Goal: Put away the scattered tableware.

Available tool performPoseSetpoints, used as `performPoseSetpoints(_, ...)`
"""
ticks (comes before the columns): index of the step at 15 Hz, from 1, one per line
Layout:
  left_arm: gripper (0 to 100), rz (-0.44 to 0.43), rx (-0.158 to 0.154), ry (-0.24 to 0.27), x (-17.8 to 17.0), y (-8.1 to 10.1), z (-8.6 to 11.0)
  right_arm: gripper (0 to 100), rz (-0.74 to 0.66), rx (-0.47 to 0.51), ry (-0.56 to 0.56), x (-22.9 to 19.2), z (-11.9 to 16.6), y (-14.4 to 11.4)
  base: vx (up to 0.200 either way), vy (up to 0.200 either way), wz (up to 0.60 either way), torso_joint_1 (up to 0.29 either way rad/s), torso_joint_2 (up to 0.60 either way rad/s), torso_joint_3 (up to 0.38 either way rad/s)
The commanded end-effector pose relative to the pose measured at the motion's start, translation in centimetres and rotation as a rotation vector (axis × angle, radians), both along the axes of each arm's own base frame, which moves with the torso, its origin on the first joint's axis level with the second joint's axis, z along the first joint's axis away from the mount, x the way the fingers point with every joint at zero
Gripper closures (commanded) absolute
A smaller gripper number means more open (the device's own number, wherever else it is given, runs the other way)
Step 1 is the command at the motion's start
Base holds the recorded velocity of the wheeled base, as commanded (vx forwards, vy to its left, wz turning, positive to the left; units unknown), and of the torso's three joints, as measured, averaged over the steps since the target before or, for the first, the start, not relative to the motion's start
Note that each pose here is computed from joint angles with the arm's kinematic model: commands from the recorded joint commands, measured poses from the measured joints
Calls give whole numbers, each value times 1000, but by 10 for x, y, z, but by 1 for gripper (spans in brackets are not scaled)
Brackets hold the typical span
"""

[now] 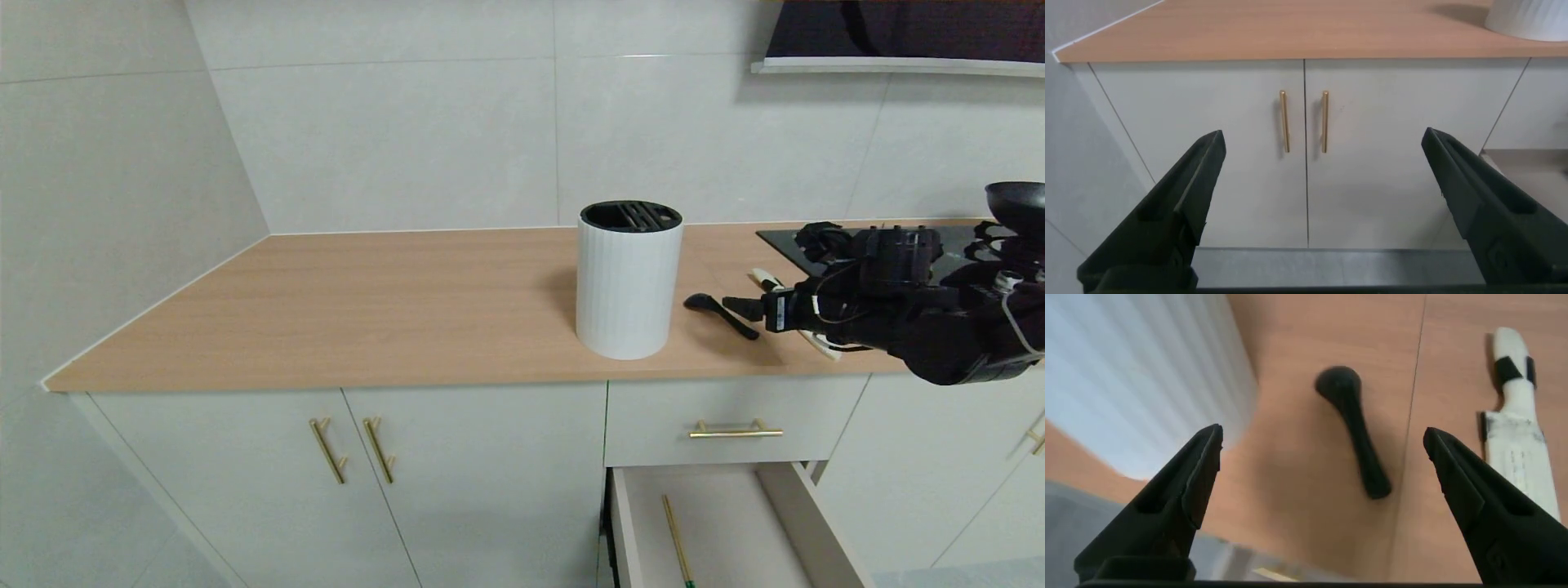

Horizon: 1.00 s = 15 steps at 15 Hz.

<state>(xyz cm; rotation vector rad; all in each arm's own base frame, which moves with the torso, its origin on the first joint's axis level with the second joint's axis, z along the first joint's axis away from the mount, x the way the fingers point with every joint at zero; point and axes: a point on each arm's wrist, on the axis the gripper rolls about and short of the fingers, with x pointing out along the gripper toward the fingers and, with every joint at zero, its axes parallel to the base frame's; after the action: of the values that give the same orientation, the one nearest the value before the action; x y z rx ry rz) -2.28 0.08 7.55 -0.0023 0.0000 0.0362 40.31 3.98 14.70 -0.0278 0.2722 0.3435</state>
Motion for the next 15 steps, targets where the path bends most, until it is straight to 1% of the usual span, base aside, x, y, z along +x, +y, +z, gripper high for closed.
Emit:
performPoseSetpoints(1, 0, 1, -1, 2, 0, 0, 0, 0, 2, 5, 39, 13, -21, -13, 0, 0, 0, 0, 0, 0)
performPoseSetpoints(11, 0, 1, -1, 2, 0, 0, 0, 0, 12, -18, 98, 30, -56, -8, 0, 0, 0, 0, 0, 0)
performPoseSetpoints(15, 0, 1, -1, 2, 0, 0, 0, 0, 10, -19, 72, 38, -63, -8, 0, 0, 0, 0, 0, 0)
